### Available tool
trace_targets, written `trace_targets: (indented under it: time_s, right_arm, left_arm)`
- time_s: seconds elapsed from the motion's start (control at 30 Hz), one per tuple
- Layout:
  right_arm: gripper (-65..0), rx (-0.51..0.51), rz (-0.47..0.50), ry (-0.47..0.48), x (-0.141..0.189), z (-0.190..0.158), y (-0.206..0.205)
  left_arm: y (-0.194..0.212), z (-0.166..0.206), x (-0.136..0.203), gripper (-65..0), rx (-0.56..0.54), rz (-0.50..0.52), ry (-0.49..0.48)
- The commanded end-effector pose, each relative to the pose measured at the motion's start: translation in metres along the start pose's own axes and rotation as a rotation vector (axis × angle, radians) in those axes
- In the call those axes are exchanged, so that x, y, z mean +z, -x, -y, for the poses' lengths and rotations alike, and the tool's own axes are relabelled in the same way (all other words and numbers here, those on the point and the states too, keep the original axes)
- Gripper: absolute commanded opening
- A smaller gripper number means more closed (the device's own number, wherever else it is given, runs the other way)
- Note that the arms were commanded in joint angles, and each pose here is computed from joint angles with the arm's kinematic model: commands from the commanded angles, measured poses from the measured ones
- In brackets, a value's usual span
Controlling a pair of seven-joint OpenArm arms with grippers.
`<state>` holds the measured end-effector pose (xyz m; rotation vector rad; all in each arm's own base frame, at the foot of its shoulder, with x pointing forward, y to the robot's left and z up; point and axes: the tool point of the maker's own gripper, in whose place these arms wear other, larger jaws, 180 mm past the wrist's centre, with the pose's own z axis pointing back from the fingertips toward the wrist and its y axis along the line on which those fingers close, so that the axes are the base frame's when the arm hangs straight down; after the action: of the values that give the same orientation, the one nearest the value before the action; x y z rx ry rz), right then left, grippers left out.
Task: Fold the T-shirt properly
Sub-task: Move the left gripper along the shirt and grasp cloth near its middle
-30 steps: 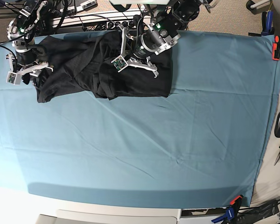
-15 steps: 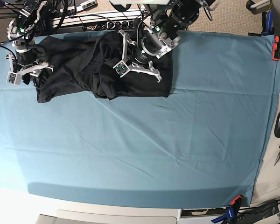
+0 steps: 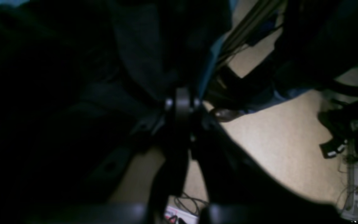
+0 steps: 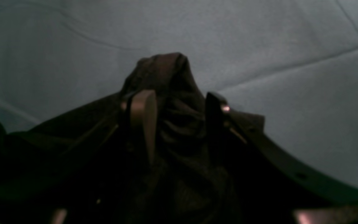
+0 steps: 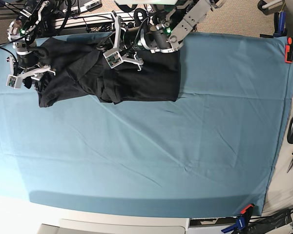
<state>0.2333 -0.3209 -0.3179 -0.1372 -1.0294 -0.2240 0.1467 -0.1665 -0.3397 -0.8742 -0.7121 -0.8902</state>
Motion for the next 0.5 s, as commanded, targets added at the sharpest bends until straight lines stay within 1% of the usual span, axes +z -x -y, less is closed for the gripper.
trace_targets:
  time_s: [0.0,0.07,0.13,0.17,0.23,0.27,0.37,0.4,0.47]
  right_arm:
    - [-38.8,0.02,0.05,-0.001,0.002,0.002,-0.015]
    - [-38.8,0.04,0.046,0.015,0.002,0.005,-0.015]
    - [-38.6,0.092,0.035,0.046,0.001,0.013,-0.017]
    - [-35.1,0.124,0.032,0.064,0.001,0.018,-0.021]
    - [-25.3,0.168,0.044,0.108,0.001,0.032,-0.033]
    - [-23.3,0.171,0.06,0.133,0.001,0.04,-0.042]
    - [-22.9,0.155,0.114,0.211,0.006,0.065,-0.066]
    - [-22.9,0.138,0.125,0.226,0.009,0.071,-0.071]
    - [-22.9,0.067,0.141,0.231,0.01,0.083,-0.076]
  left_arm:
    - [-0.019,0.004,0.001,-65.0,-0.015,0.052,0.019]
    - [-0.017,0.002,0.002,-65.0,-0.032,0.021,0.01]
    - [-0.016,0.0,0.005,-65.0,-0.063,-0.005,-0.011]
    - [-0.016,0.0,0.007,-65.0,-0.074,-0.014,-0.015]
    - [-0.014,0.002,0.009,-65.0,-0.107,-0.04,-0.011]
    - [-0.013,0.004,0.01,-62.3,-0.118,-0.048,-0.002]
    - [-0.008,0.004,0.011,-50.6,-0.123,-0.063,0.001]
    - [-0.006,0.003,0.012,-47.2,-0.125,-0.068,-0.001]
    - [-0.001,0.0,0.014,-41.3,-0.127,-0.081,-0.005]
